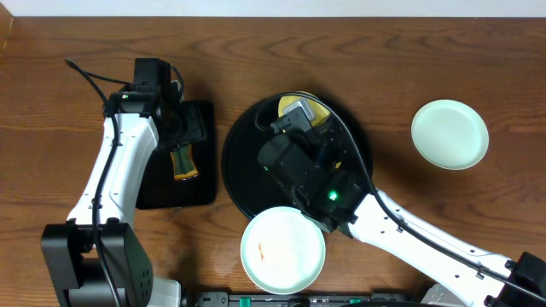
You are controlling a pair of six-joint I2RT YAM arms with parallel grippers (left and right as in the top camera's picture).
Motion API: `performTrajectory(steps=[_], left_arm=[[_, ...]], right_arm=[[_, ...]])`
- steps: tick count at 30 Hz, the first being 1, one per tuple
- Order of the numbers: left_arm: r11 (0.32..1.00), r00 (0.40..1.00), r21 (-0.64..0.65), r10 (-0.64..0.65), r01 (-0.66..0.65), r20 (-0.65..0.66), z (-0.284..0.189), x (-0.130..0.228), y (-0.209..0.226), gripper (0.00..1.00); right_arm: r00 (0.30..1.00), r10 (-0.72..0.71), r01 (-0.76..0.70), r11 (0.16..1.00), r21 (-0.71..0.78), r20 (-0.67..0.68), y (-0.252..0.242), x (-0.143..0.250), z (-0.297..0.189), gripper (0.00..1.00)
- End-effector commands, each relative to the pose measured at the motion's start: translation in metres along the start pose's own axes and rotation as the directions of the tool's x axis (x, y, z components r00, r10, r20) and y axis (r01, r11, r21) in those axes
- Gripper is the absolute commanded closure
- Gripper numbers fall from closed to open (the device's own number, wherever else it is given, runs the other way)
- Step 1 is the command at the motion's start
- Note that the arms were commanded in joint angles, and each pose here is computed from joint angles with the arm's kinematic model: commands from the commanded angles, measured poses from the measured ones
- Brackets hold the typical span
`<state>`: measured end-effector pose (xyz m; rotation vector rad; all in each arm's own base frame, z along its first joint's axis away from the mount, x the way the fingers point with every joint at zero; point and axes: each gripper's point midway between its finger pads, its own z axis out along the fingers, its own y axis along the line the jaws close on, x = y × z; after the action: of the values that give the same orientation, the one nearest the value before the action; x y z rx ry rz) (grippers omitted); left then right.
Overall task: Clean dirty plates on tray and stack at the side
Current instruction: 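Carry the yellow plate right and set it on the pale green plate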
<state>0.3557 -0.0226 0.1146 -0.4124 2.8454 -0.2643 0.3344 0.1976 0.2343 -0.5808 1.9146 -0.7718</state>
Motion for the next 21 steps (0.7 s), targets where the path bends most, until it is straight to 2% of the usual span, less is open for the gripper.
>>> performTrajectory(steps=[1, 13, 18, 21], left_arm=[[1.0, 1.0, -0.019, -0.006, 0.005, -0.017, 0.005, 0.004, 0.006, 0.36], [1.0, 1.0, -0.019, -0.006, 0.005, -0.017, 0.005, 0.004, 0.006, 0.36], [1.0, 1.0, -0.019, -0.006, 0.005, -0.017, 0.005, 0.004, 0.006, 0.36], [1.0, 1.0, -0.019, -0.006, 0.005, -0.017, 0.005, 0.004, 0.006, 0.36]], right_arm=[[0.999, 0.029, -0.029, 0.999, 0.035, 0.02, -0.013, -0.009, -0.006, 0.99], [0.999, 0.051, -0.052, 0.998, 0.035, 0.018, -0.013, -0.008, -0.005, 0.99], [0.984, 0.174, -0.176, 0.983, -0.058, -0.038, -0.006, 0.003, 0.012, 0.99], [0.938, 0.311, -0.332, 0.933, -0.138, -0.152, -0.006, 0.024, 0.034, 0.99]])
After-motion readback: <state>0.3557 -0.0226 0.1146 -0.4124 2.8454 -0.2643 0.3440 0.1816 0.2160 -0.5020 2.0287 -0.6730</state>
